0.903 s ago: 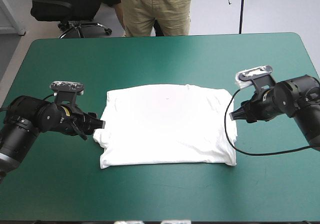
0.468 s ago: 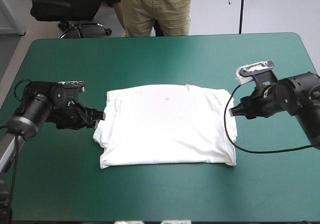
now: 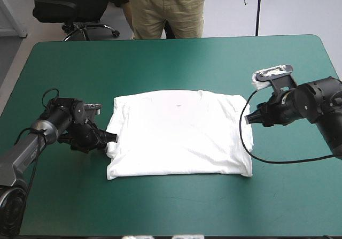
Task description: Fold the cloth
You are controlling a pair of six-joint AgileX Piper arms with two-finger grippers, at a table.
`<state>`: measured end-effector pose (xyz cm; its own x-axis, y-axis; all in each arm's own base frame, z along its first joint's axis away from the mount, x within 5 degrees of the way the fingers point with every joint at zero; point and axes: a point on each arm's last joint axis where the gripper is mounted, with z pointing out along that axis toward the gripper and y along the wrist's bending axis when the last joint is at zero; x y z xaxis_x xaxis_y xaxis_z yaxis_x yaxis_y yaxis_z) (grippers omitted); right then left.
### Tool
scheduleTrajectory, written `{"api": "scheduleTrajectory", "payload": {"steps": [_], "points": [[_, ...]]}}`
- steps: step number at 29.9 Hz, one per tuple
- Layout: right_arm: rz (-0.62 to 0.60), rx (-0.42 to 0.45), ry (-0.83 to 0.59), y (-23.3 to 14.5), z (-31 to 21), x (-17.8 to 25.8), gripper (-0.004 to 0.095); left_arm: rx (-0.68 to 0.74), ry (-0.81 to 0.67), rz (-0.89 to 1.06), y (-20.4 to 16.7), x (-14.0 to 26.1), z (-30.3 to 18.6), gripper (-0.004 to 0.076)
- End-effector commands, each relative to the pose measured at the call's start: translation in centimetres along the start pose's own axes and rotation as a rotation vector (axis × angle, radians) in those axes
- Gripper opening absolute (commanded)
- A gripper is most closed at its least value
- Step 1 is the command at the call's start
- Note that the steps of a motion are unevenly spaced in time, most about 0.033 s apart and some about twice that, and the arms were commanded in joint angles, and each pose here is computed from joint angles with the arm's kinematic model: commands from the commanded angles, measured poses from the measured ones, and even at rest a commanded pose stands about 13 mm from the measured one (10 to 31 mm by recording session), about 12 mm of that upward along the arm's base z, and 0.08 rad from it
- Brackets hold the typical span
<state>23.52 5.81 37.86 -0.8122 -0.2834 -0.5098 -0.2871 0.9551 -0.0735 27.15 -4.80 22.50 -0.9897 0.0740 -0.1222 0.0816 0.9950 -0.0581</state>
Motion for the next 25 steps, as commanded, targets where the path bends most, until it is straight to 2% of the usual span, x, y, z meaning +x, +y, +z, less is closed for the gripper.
{"api": "scheduleTrajectory", "payload": {"steps": [1, 7, 9, 12, 15, 20, 25], "points": [[0.005, 0.015, -0.094, -0.3, -1.7, -0.6, 0.0473, 0.016, -0.076, -0.008, -0.1, -0.3, -0.5, 0.0396], [0.009, 0.011, -0.094, -0.3, -1.7, -0.6, 0.0473, 0.013, 0.024, -0.015, 0.0, 0.1, 2.1, 0.0393], [0.02, 0.011, -0.094, -0.3, -1.7, -0.6, 0.0472, 0.017, 0.036, -0.019, -0.1, 0.0, 2.5, 0.037], [0.033, 0.01, -0.094, -0.3, -1.7, -0.6, 0.0472, 0.037, 0.019, -0.035, -0.2, -0.2, 2.4, 0.0225], [0.035, 0.006, -0.092, -0.3, -1.7, -0.6, 0.0472, 0.061, 0.005, -0.019, -0.5, -0.3, 2.4, -0.0007], [0.035, 0.006, -0.087, -0.3, -1.7, -0.5, 0.0472, 0.065, -0.026, -0.018, -0.6, -0.8, 1.7, -0.0014], [0.035, 0.006, -0.085, -0.3, -1.7, -0.5, 0.0472, 0.057, -0.13, 0.002, -0.6, -1.5, -1.2, -0.0015]]}}
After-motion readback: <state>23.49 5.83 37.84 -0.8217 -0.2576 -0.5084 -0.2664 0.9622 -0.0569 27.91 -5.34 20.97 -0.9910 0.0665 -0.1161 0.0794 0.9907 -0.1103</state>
